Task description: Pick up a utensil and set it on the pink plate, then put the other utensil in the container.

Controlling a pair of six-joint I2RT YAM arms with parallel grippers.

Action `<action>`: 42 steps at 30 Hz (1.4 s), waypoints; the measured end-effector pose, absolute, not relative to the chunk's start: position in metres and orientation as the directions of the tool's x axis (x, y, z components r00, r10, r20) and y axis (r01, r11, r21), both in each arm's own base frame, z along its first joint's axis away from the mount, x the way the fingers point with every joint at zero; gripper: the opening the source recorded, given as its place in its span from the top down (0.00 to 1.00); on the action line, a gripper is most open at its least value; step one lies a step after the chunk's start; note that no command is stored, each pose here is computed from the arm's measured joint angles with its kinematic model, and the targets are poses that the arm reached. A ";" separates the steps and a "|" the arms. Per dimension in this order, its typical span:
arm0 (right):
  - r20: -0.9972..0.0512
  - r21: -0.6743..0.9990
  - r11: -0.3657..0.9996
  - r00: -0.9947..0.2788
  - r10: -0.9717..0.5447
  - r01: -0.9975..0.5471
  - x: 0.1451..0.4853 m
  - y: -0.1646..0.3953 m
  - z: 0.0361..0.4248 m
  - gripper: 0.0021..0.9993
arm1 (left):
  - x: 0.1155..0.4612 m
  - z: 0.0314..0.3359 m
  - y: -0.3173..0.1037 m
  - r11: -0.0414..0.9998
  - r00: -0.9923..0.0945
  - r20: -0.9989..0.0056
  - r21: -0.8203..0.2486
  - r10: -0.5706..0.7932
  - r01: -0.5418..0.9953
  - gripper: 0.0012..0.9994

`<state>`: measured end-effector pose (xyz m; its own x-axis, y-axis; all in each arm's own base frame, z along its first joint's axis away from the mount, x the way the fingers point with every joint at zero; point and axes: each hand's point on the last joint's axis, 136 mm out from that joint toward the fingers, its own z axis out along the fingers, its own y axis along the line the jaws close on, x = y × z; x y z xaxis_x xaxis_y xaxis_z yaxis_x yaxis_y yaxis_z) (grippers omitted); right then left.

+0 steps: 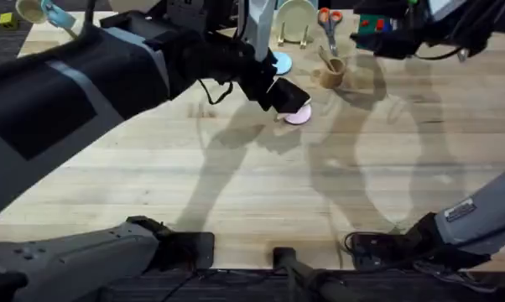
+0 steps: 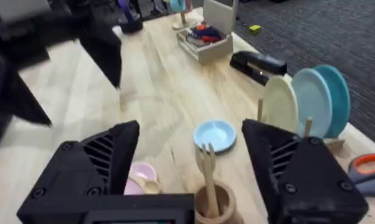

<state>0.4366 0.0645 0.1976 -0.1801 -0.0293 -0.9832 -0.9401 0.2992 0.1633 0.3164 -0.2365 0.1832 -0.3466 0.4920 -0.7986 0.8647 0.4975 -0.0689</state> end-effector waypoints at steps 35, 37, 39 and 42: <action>-0.518 0.236 0.829 -0.787 -0.334 -0.507 0.260 0.033 0.247 0.00 | 0.316 0.183 -0.236 0.497 -0.349 -0.796 -0.071 0.494 0.865 0.00; -0.489 0.231 0.844 -0.807 -0.329 -0.484 0.252 0.030 0.245 0.01 | 0.316 0.183 -0.237 0.497 -0.346 -0.799 -0.069 0.492 0.865 0.01; -0.478 0.224 0.855 -0.818 -0.322 -0.467 0.250 0.027 0.244 0.00 | 0.316 0.183 -0.237 0.497 -0.346 -0.799 -0.068 0.492 0.865 0.00; -0.465 0.218 0.867 -0.828 -0.313 -0.449 0.250 0.025 0.243 0.01 | 0.316 0.184 -0.237 0.497 -0.345 -0.799 -0.068 0.492 0.865 0.01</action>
<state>0.2500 0.0245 0.2428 -0.8284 -0.3128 -0.4647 -0.4492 0.8665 0.2176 0.3165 -0.2366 0.1835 -0.3454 0.4917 -0.7993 0.8651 0.4970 -0.0681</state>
